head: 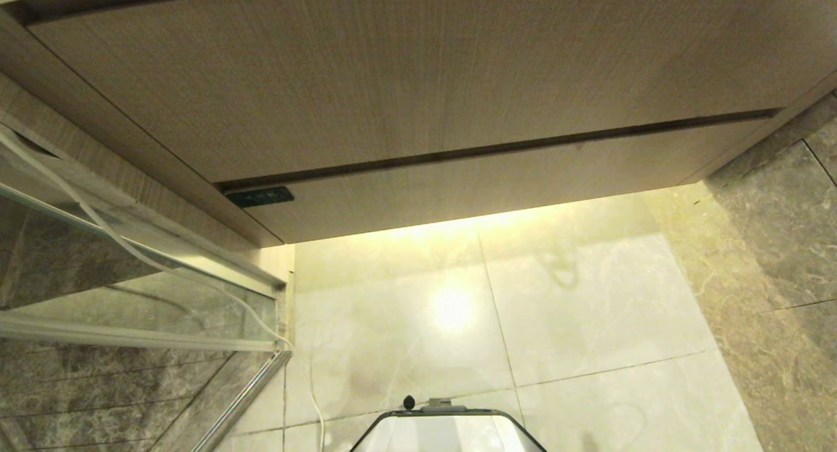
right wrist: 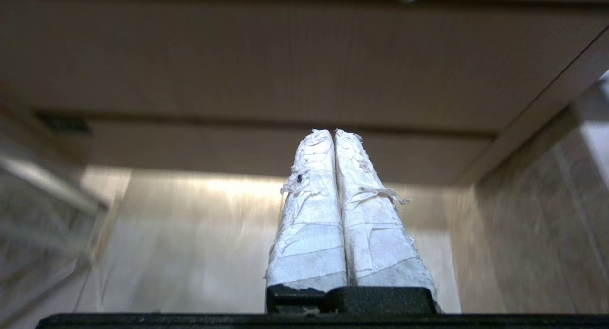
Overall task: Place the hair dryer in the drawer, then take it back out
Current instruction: Pull open the drawer
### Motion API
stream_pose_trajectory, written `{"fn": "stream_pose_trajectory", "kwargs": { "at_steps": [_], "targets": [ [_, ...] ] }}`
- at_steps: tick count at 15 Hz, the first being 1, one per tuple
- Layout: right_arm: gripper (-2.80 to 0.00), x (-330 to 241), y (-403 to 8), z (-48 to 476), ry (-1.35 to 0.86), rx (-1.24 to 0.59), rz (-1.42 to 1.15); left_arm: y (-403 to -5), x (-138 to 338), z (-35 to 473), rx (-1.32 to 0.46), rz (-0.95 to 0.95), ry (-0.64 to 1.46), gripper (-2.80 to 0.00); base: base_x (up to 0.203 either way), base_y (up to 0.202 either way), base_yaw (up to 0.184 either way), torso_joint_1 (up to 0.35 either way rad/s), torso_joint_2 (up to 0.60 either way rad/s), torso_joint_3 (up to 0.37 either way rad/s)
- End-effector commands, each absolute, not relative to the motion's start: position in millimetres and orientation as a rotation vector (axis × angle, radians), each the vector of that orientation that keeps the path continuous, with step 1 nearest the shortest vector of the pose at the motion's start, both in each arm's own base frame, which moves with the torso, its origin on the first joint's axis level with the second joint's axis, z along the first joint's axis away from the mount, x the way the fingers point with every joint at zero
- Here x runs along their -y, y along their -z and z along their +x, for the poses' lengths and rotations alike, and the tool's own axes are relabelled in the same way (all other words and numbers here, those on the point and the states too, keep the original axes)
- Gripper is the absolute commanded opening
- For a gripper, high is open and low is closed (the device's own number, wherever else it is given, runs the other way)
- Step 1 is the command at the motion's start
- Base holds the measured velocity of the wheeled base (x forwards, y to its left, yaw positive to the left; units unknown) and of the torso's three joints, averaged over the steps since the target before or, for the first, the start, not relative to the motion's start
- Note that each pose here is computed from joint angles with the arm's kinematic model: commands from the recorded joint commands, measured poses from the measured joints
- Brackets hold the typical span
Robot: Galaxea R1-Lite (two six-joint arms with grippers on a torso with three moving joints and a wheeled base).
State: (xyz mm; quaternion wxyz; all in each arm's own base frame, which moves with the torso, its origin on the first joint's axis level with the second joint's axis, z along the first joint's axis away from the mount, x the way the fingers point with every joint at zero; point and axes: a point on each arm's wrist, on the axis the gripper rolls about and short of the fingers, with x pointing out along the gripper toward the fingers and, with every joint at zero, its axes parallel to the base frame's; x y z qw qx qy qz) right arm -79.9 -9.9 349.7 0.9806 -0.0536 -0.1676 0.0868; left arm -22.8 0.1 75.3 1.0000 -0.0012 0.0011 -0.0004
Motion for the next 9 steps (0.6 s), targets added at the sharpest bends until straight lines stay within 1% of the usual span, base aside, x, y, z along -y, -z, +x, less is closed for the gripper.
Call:
{"fn": "stream_pose_trajectory", "kwargs": {
  "at_steps": [1, 7, 9],
  "targets": [
    [-2.80, 2.0, -364.2, -24.1, -0.206, 0.040, -0.131, -75.3, -0.1, -22.8, -0.002, -0.003, 0.000, -2.80, 0.000, 0.000, 0.000, 0.000, 0.00, 0.000],
    [-2.80, -8.1, -354.0, 42.1, -0.249, -0.289, -0.147, -75.3, -0.1, -22.8, -0.002, -0.003, 0.000, -2.80, 0.000, 0.000, 0.000, 0.000, 0.00, 0.000],
    [-2.80, -12.8, -350.2, 61.6, -0.328, -0.365, -0.119, -75.3, -0.1, -22.8, -0.002, -0.003, 0.000, -2.80, 0.000, 0.000, 0.000, 0.000, 0.00, 0.000]
  ]
}}
